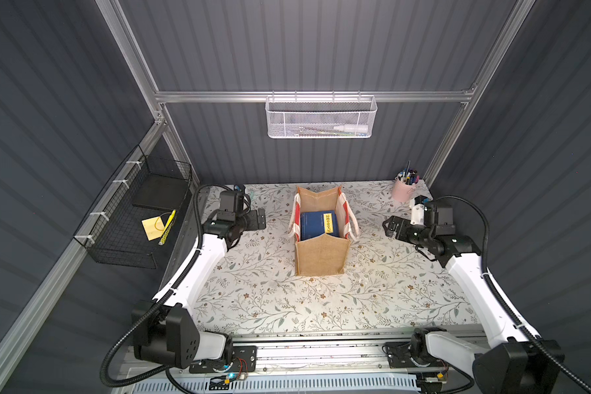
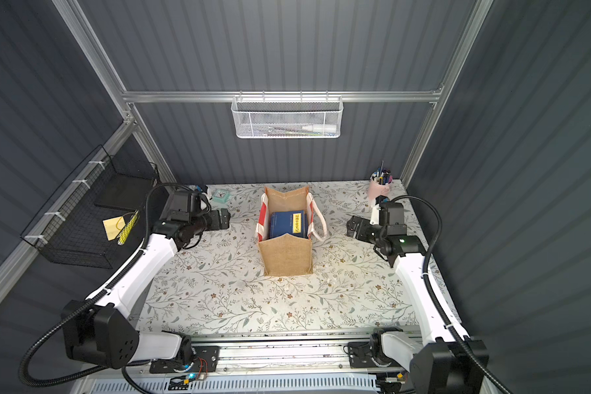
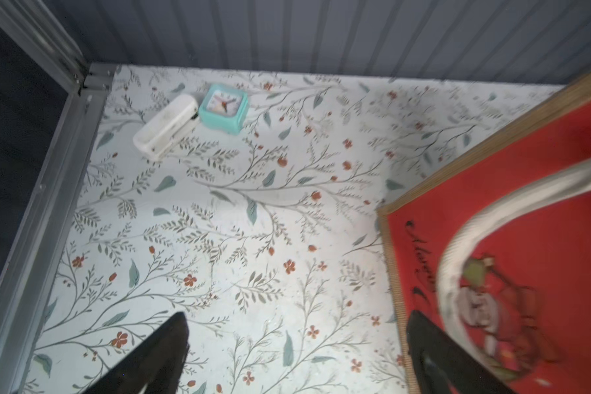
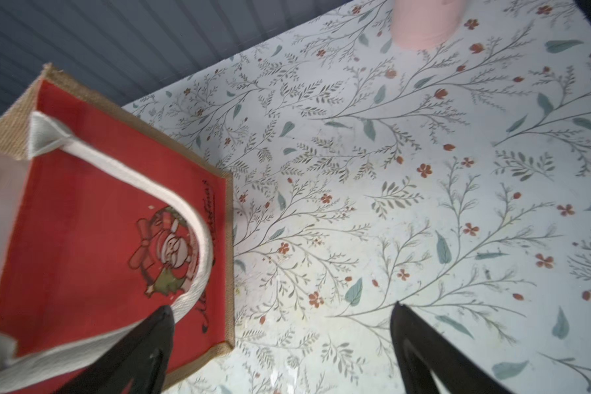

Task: Put the books into the canvas bag
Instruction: Reset both arms

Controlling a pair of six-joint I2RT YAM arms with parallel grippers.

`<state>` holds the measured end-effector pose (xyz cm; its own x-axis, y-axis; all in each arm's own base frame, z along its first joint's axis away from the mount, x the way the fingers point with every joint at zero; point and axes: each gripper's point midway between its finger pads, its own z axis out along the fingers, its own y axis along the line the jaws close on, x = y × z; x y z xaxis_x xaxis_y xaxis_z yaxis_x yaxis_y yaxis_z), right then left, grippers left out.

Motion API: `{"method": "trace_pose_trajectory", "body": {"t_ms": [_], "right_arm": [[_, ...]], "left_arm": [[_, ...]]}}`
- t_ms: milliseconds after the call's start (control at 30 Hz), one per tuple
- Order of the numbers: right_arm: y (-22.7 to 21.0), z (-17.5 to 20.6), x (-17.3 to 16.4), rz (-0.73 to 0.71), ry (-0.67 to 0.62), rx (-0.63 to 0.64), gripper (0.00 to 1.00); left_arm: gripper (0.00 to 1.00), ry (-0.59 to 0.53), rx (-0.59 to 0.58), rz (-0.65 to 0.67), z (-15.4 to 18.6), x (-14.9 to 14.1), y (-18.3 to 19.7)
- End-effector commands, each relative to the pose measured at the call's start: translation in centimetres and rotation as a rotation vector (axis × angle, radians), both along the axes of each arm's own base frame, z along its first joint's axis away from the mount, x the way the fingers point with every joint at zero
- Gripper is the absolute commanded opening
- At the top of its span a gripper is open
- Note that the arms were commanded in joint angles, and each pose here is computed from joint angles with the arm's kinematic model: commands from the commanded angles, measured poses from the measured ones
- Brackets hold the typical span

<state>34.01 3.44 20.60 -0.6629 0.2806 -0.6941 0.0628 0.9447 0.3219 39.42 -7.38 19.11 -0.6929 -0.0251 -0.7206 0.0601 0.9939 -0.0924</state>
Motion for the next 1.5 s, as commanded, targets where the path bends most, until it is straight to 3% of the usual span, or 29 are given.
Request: {"method": "trace_pose_trajectory", "body": {"t_ms": [0, 100, 400, 567, 733, 1033, 1100, 1167, 1300, 1367, 1467], "right_arm": [[-1.6, -0.4, 1.2, -0.031, -0.128, -0.075, 0.99], [-2.5, -2.4, 1.0, -0.055, -0.186, -0.123, 0.99], [-4.3, -6.4, 0.5, -0.081, -0.397, -0.305, 0.99], [-3.8, -8.1, 1.2, -0.038, -0.373, -0.309, 0.99], [-3.6, -8.3, 2.7, -0.033, -0.394, -0.286, 0.99], [-4.4, -10.1, 4.6, -0.035, -0.454, -0.297, 0.99], [-4.8, -10.1, 4.3, -0.067, -0.512, -0.302, 0.99], [-5.0, -10.2, 4.3, -0.073, -0.485, -0.301, 0.99], [-4.9, -10.6, 5.6, -0.053, -0.422, -0.294, 0.99], [-4.7, -11.1, 5.7, -0.036, -0.391, -0.296, 0.99], [-4.7, -11.0, 5.7, -0.037, -0.396, -0.296, 0.99]], "left_arm": [[0.99, -0.03, -0.034, 0.026, -2.0, 1.7, 1.4], [1.0, 0.021, -0.031, 0.04, -4.8, 2.1, 1.8], [0.99, -0.13, 0.002, 0.098, -8.4, 2.1, 3.5], [1.0, -0.189, 0.1, 0.199, -8.6, 1.2, 6.1], [0.99, -0.184, 0.226, 0.283, -11.3, -0.4, 8.7], [1.0, -0.374, 0.221, 0.298, -9.6, 0.1, 8.9], [0.99, -0.4, 0.227, 0.278, -10.0, 0.3, 8.7], [0.99, -0.418, 0.227, 0.282, -10.6, 0.3, 8.7], [1.0, -0.432, 0.23, 0.262, -11.7, 1.0, 8.4], [1.0, -0.353, 0.234, 0.239, -12.5, 1.5, 8.0], [0.99, -0.342, 0.222, 0.223, -12.7, 1.9, 8.0]]}}
